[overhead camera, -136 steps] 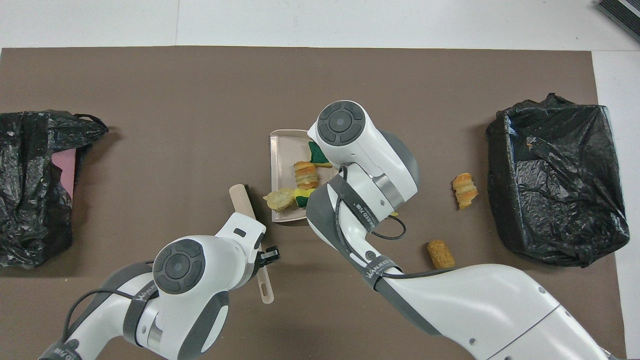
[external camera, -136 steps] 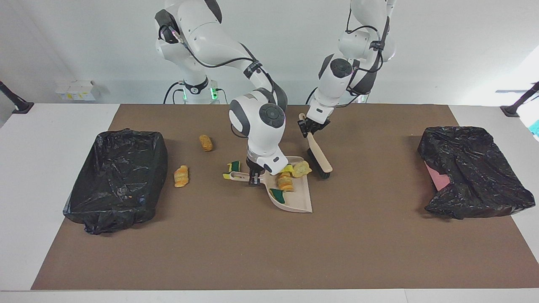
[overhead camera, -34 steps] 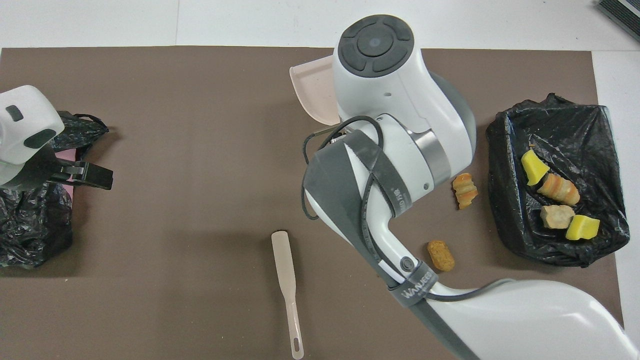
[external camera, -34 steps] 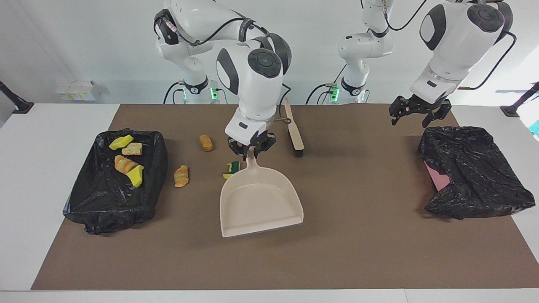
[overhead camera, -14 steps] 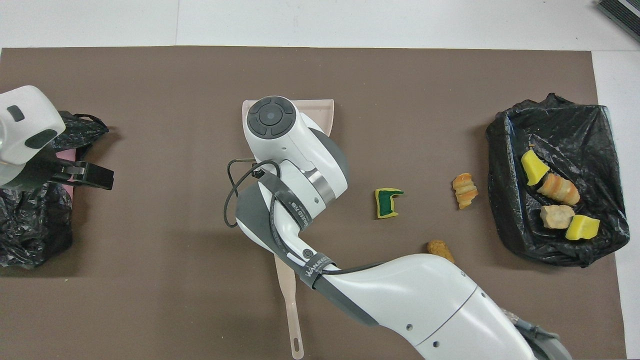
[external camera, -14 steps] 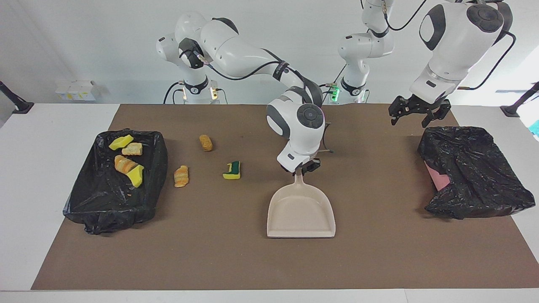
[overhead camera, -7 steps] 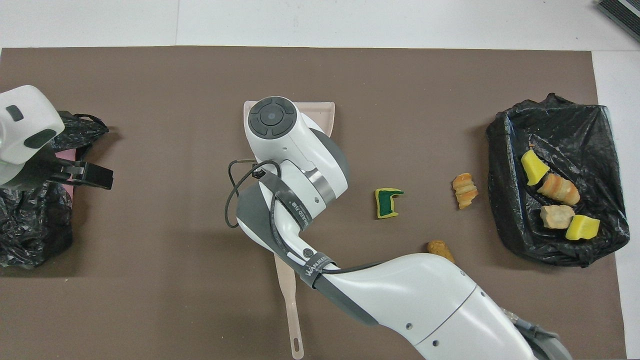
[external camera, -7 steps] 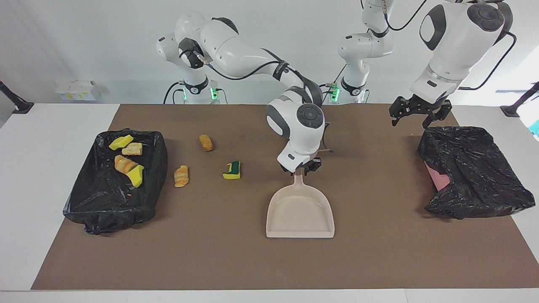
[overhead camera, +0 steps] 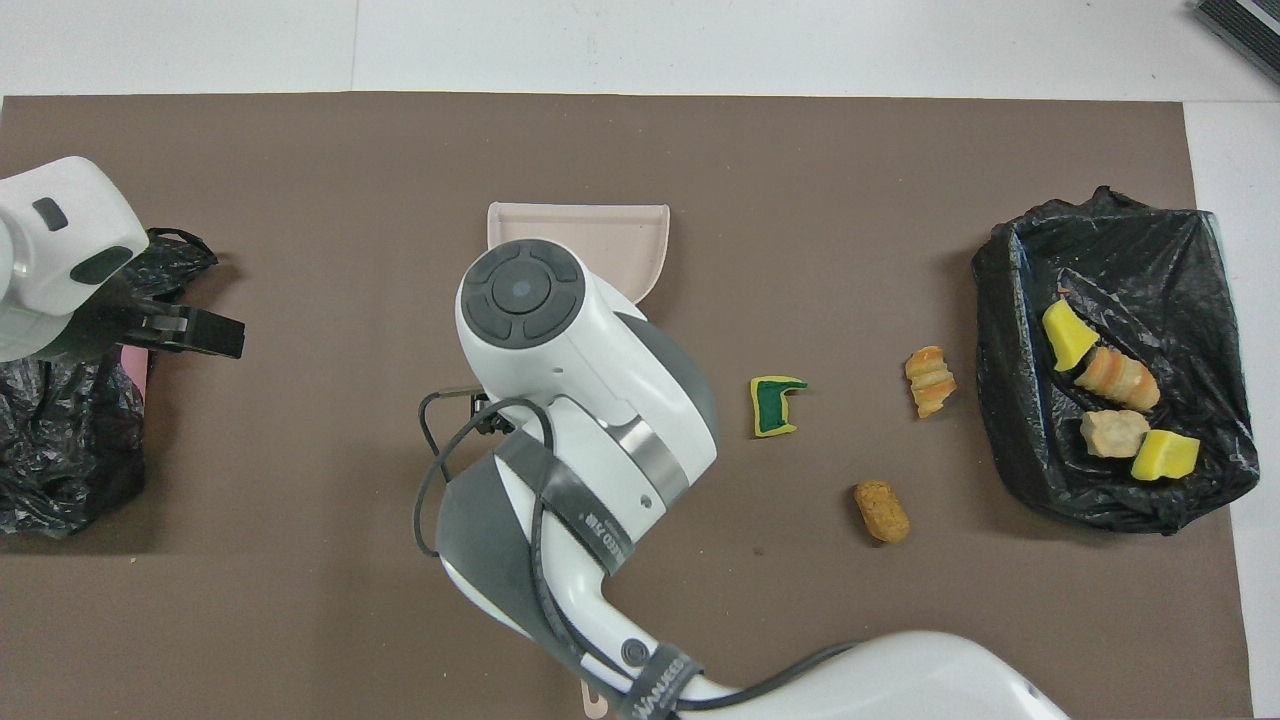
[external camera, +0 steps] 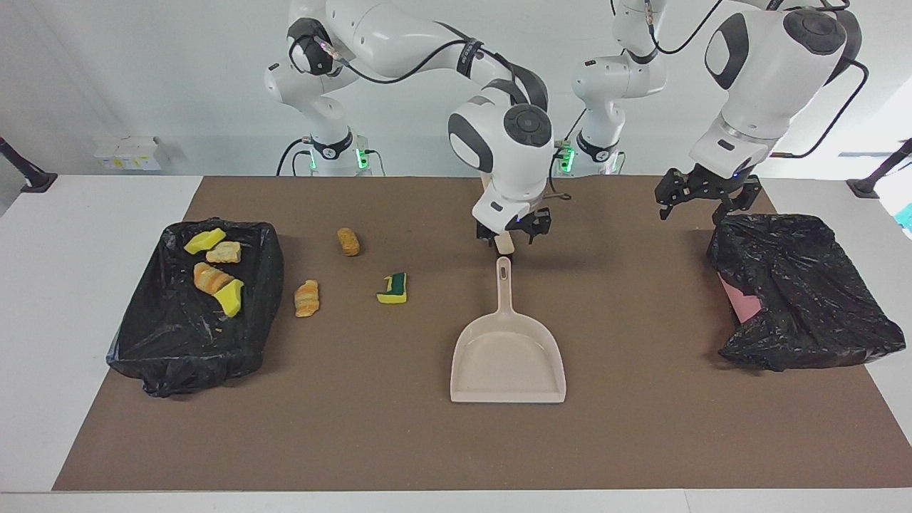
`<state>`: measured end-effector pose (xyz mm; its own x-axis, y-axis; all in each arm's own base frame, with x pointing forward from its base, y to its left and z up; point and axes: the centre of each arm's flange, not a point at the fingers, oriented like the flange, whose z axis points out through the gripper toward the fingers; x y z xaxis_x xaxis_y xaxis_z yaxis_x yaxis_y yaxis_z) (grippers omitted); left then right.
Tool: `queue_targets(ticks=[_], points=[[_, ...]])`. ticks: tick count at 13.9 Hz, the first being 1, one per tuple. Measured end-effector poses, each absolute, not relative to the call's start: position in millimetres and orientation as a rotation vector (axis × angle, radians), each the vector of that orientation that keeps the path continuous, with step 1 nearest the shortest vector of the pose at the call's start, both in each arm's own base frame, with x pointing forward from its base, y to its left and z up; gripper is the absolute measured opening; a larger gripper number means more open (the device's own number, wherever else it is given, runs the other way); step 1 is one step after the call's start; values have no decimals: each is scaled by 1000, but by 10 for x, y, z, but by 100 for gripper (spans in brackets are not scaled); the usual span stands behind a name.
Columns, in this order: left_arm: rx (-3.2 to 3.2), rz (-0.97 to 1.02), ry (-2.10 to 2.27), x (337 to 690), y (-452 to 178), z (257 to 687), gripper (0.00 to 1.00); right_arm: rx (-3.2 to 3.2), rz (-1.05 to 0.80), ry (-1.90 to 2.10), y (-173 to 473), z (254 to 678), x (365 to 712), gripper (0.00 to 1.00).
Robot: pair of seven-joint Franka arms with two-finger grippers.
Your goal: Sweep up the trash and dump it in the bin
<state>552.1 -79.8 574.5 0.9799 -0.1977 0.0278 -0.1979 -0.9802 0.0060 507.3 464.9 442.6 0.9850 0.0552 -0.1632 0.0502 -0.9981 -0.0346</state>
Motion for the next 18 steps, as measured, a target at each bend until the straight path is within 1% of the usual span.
queue_targets(ticks=[2,4,7,8,11,13,14,16,17,18], points=[[3104,60,-309,5572,-1065,5642,100,-3102,329,-136,4652,4424,4614,87],[3092,75,-318,5618,-1407,5492,100,-3090,341,-178,4690,4318,4198,86],[3070,97,-350,5682,-1870,5191,100,-3088,311,-251,4667,3918,3634,85],[3064,106,-338,5701,-2003,5061,100,-3097,317,-267,4630,3771,3501,85],[3041,133,-279,5733,-2504,4617,100,-3121,347,-298,4571,3511,3279,85],[3028,136,-275,5722,-2771,4393,100,-3126,359,-307,4535,3489,3193,84],[3025,125,-285,5695,-2883,4305,100,-3120,371,-307,4530,3494,3138,84],[3034,110,-279,5614,-3123,4142,100,-3103,392,-304,4527,3518,3058,81],[3044,115,-269,5572,-3247,4065,100,-3091,402,-306,4526,3526,3042,81],[3051,110,-259,5525,-3365,3973,100,-3075,412,-306,4529,3527,3035,78]])
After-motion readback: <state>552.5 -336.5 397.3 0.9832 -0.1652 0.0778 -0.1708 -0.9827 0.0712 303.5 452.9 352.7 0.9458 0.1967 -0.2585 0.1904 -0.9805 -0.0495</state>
